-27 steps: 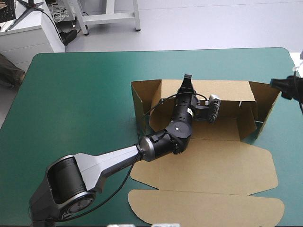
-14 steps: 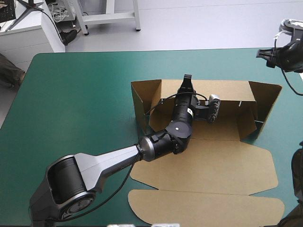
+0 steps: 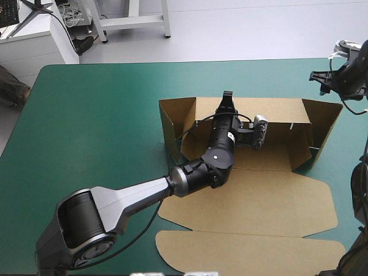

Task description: Fold the box

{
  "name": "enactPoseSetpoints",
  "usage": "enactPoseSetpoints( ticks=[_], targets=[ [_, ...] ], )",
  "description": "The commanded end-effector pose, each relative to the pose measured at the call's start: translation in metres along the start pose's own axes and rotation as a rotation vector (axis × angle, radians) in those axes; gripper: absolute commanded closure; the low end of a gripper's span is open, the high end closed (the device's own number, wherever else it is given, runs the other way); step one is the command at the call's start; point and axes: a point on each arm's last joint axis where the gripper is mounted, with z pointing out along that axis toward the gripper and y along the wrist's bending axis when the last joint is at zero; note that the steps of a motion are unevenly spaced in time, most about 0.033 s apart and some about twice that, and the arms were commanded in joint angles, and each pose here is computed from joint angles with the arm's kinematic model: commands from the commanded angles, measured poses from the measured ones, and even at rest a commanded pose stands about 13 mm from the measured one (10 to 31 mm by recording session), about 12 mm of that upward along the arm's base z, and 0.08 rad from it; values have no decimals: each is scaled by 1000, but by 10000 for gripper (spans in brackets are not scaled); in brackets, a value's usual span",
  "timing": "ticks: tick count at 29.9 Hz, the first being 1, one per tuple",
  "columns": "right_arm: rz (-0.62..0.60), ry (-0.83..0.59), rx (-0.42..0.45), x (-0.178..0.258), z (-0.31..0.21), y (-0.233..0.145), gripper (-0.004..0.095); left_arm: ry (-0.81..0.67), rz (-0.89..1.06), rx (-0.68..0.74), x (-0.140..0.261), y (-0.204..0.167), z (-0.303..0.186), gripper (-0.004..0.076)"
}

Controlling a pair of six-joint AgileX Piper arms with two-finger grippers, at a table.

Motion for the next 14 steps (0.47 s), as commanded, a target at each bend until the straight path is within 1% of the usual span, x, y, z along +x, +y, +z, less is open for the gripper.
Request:
enactPoseSetpoints(
  ticks=[1,5,7,11,14],
  targets=[
    [-16,-60,-42,-1,-30,-1,384,-37,-68,-41,-1,26,-17,734],
    [-46,-61,-100,0,-31,3,398,-39,-68,-40,-1,26,-17,734],
    [-55,-56,-101,1,-31,3,398,-39,-68,-40,-1,26,-17,734],
    [-59,-19,-76,8,-23,0,400,-37,-68,-41,-1,26,-17,734],
    [-76,15,-81,15,-18,-1,400,-37,-76,-41,-1,26,-17,734]
  ],
)
